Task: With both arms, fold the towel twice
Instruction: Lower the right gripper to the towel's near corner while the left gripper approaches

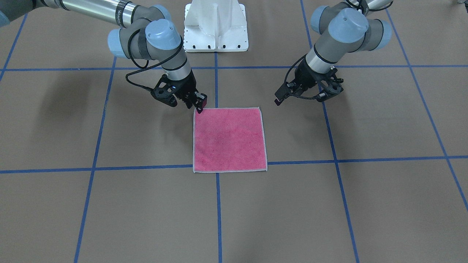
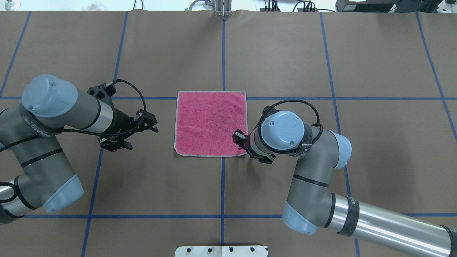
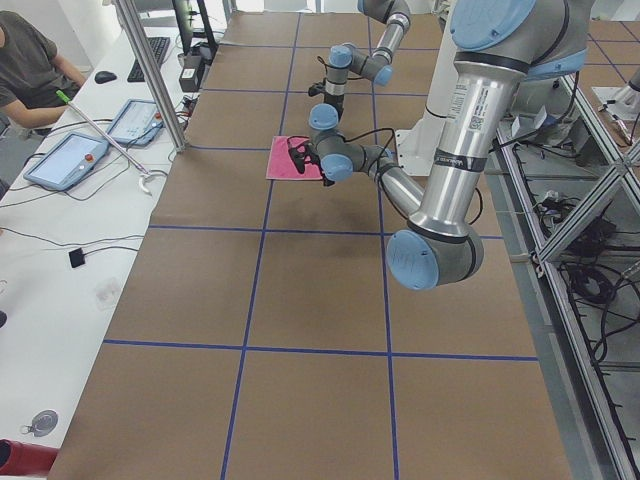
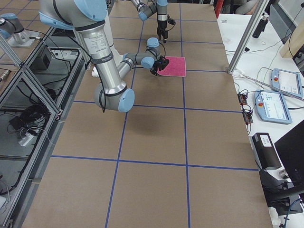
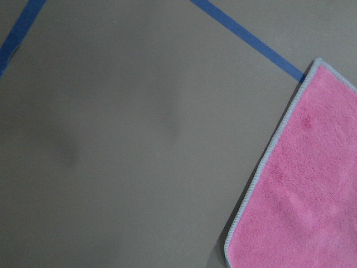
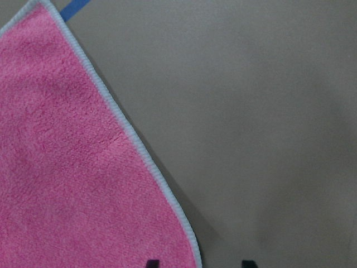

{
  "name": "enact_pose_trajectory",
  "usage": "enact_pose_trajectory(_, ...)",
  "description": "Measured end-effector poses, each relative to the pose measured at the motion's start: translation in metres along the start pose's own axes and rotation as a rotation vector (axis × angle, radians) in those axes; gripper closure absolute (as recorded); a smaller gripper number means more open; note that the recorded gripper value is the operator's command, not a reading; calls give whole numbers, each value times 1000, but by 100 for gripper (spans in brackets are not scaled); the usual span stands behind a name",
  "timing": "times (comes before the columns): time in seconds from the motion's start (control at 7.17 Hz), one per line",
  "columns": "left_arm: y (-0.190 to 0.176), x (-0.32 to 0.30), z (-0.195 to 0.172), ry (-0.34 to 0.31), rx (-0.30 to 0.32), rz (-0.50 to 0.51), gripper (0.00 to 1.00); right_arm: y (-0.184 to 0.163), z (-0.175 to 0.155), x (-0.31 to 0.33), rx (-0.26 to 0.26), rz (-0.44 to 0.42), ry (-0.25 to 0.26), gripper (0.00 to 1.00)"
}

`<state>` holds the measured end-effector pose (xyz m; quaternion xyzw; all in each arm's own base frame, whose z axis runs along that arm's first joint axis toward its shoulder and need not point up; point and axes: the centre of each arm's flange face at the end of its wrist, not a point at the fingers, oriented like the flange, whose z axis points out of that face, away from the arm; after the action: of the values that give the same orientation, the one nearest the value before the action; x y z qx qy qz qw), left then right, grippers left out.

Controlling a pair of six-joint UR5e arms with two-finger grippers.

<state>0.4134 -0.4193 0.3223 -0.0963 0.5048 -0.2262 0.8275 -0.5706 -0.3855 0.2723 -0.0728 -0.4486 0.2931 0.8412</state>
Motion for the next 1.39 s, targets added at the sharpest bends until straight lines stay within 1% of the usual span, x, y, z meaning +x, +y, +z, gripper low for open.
enact_pose_trajectory(0.84,0,0,2,-2,-1,0,0,0,-1,3,0,1,3,59)
enact_pose_trajectory(1.26,0,0,2,-2,3,0,0,5,-2,3,-8,1,-2,60)
enact_pose_trajectory(1.39,0,0,2,-1,9,0,0,8,-1,4,-11,-1,-1,67)
